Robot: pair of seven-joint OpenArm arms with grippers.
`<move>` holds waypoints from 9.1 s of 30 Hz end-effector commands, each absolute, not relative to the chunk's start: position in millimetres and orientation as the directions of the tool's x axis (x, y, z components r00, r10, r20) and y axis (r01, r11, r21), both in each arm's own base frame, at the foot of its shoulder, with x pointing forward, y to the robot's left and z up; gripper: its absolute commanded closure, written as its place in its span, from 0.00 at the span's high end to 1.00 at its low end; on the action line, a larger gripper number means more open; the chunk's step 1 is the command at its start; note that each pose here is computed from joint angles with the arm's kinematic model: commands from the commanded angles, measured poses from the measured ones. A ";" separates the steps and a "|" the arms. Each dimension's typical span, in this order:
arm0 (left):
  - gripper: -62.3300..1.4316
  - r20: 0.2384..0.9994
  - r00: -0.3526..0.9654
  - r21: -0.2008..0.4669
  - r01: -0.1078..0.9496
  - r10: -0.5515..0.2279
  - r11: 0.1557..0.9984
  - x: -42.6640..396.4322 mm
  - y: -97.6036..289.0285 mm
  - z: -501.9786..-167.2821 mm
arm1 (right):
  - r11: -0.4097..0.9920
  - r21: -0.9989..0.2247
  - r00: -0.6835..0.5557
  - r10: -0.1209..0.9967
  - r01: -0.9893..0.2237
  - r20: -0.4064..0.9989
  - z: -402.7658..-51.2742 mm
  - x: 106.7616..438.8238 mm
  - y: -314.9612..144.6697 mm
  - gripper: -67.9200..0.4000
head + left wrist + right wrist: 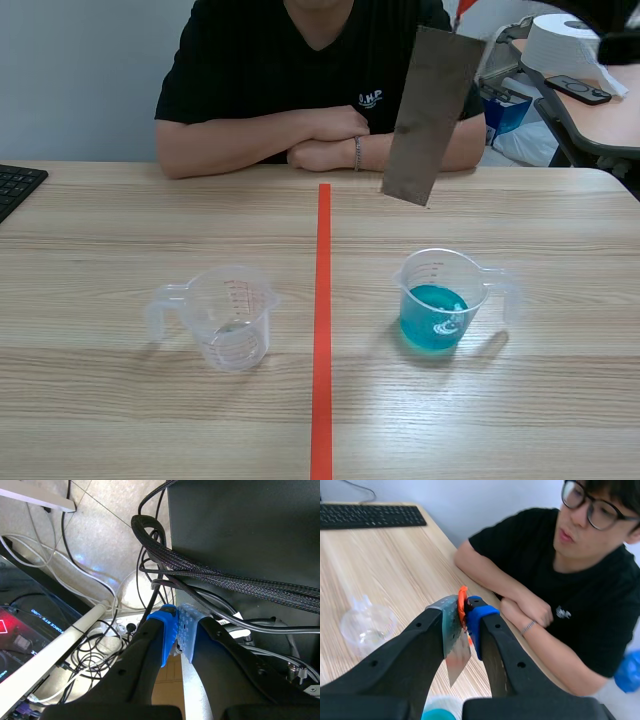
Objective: Do the redox reaction experiment.
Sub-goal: 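Put the plate into the left beaker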
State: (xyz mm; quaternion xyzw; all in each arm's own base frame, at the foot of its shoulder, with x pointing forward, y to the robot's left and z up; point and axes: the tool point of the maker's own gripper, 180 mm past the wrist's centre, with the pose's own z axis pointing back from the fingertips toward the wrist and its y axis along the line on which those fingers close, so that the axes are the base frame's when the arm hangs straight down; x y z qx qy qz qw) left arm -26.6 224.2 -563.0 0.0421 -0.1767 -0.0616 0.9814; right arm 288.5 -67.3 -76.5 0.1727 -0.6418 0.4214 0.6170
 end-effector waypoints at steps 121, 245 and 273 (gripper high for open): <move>0.07 0.351 0.926 0.102 0.107 -0.136 0.989 -26.1 223.7 -561.2 | 0.380 -0.298 -0.254 0.161 -0.876 0.954 -60.8 283.5 90.1 0.02; 0.07 0.351 0.926 0.102 0.107 -0.136 0.989 -26.1 223.7 -561.2 | 0.331 -0.168 -0.027 0.393 -0.929 0.919 -215.6 307.3 94.9 0.02; 0.07 0.351 0.926 0.102 0.107 -0.136 0.989 -26.1 223.7 -561.2 | 0.132 -0.199 -0.113 0.480 -0.971 0.870 -240.4 266.9 117.4 0.26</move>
